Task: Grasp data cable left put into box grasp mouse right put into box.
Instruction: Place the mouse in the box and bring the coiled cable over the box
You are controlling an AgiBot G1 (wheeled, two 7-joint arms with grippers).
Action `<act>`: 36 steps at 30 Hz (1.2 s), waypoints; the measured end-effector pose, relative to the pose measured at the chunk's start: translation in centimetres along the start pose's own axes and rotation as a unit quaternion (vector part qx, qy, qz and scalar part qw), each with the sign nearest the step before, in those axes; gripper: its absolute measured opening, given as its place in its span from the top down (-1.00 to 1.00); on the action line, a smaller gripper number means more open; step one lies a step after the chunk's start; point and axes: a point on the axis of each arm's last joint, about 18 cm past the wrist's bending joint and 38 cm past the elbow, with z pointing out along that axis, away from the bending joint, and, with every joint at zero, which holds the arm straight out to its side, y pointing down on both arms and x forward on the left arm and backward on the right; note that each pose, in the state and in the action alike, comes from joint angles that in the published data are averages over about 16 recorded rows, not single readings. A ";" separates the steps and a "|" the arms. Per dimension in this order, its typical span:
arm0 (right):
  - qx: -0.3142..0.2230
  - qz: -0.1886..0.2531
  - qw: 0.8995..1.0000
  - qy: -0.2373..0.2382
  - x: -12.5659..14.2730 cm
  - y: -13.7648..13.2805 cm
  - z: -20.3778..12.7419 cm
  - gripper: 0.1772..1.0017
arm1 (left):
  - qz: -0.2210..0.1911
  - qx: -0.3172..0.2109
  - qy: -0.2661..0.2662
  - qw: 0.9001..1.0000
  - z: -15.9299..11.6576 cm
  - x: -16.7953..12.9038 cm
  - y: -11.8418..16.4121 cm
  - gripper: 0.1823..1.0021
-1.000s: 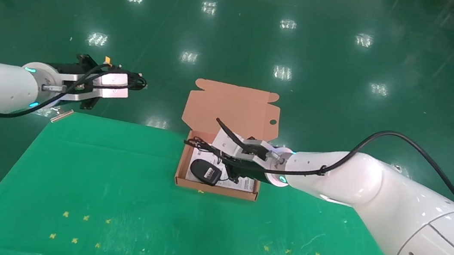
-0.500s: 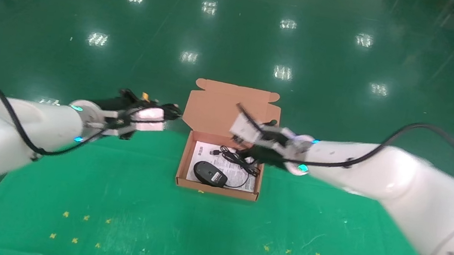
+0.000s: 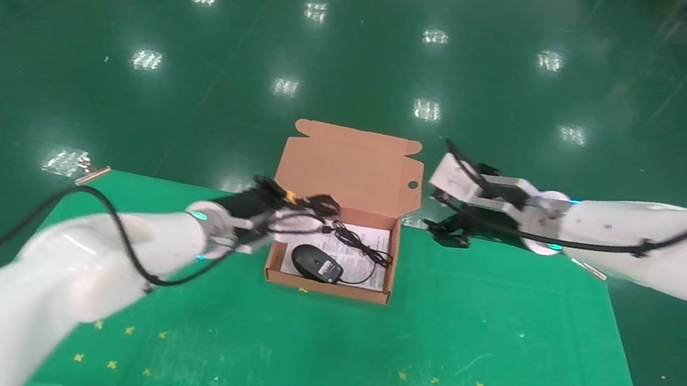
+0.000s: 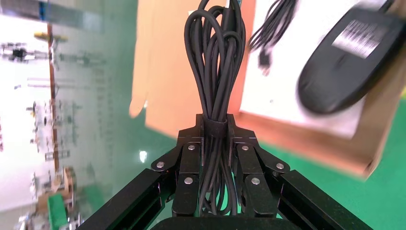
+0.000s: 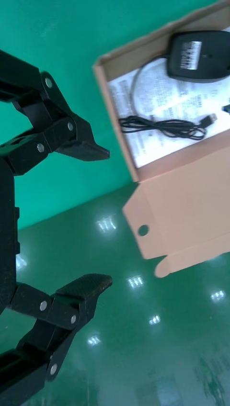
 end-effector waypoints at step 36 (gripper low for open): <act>-0.042 -0.030 0.999 0.017 1.6 1.8 -6.3 -1.00 | 0.002 0.070 0.028 0.997 1.6 3.1 -4.7 0.71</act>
